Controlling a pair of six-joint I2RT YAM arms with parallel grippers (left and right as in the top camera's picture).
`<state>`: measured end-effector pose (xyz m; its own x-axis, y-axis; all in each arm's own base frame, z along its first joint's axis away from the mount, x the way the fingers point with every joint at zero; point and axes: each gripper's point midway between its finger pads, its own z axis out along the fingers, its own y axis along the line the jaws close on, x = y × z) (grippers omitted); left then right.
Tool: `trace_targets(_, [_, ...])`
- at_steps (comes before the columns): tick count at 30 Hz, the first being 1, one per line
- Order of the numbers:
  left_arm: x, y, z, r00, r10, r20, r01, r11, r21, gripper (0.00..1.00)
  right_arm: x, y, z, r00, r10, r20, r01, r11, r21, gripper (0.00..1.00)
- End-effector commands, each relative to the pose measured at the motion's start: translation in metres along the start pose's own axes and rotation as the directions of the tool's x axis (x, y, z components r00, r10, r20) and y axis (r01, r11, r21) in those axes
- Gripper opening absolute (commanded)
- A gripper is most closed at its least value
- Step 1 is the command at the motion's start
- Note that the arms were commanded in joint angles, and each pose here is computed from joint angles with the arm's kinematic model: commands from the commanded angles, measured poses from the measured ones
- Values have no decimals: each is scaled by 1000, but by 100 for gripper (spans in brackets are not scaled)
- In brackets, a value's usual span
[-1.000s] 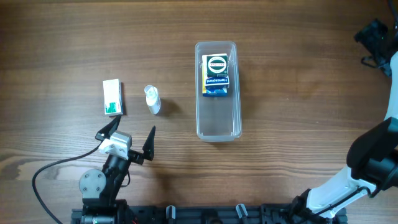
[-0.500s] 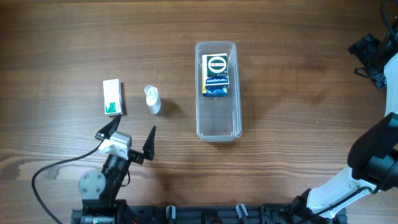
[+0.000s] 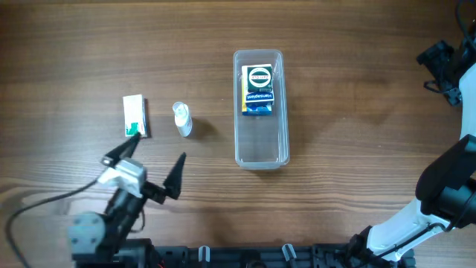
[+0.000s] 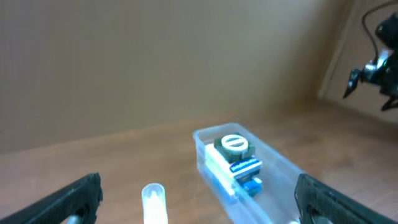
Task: Pack container
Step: 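Move the left gripper forward over the white-green ointment tube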
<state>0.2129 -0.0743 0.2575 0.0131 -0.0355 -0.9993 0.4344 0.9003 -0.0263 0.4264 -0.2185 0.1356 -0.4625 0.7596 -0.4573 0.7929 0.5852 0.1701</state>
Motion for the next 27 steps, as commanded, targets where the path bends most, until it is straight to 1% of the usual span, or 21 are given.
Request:
trace_targets(1, [-54,10,-5,993,19,-119,-28,997,-78,100,3,0,6,1000,11,-13,-11,1000,1,100])
trace_targets(4, [-66,13,2,987,-7,-160,-6,997,-79,100,3,0,6,1000,11,-13,-11,1000,1,100])
trace_targets(8, [-62,20,11,982,-30,-189,13,996,-92,100,3,0,6,1000,11,-13,-11,1000,1,100])
trace_targets(9, [-59,31,13,973,-85,-214,53,987,-152,100,3,0,6,1000,10,-13,-10,1000,2,100])
trace_targets(11, [-50,55,16,938,-211,-276,125,946,-298,100,3,0,6,1000,10,-13,-10,1000,1,100])
trace_targets(12, [-44,68,16,901,-298,-315,164,907,-389,100,3,0,6,1000,10,-13,-10,1000,2,100])
trace_targets(14, [-31,84,18,818,-400,-413,175,857,-485,100,3,0,6,1000,10,-13,-10,1000,1,100])
trace_targets(16, [-9,107,25,684,-498,-533,139,806,-576,100,3,0,6,1000,10,-13,-10,1000,2,100])
trace_targets(19, [28,131,45,566,-565,-600,113,774,-623,100,3,0,6,1000,10,-13,-10,1000,1,100])
trace_targets(25, [98,149,68,397,-614,-682,82,764,-640,100,3,0,6,1000,11,-13,-11,1000,1,100])
trace_targets(27, [103,153,74,399,-614,-682,82,764,-640,100,3,0,6,1000,10,-13,-10,1000,1,100])
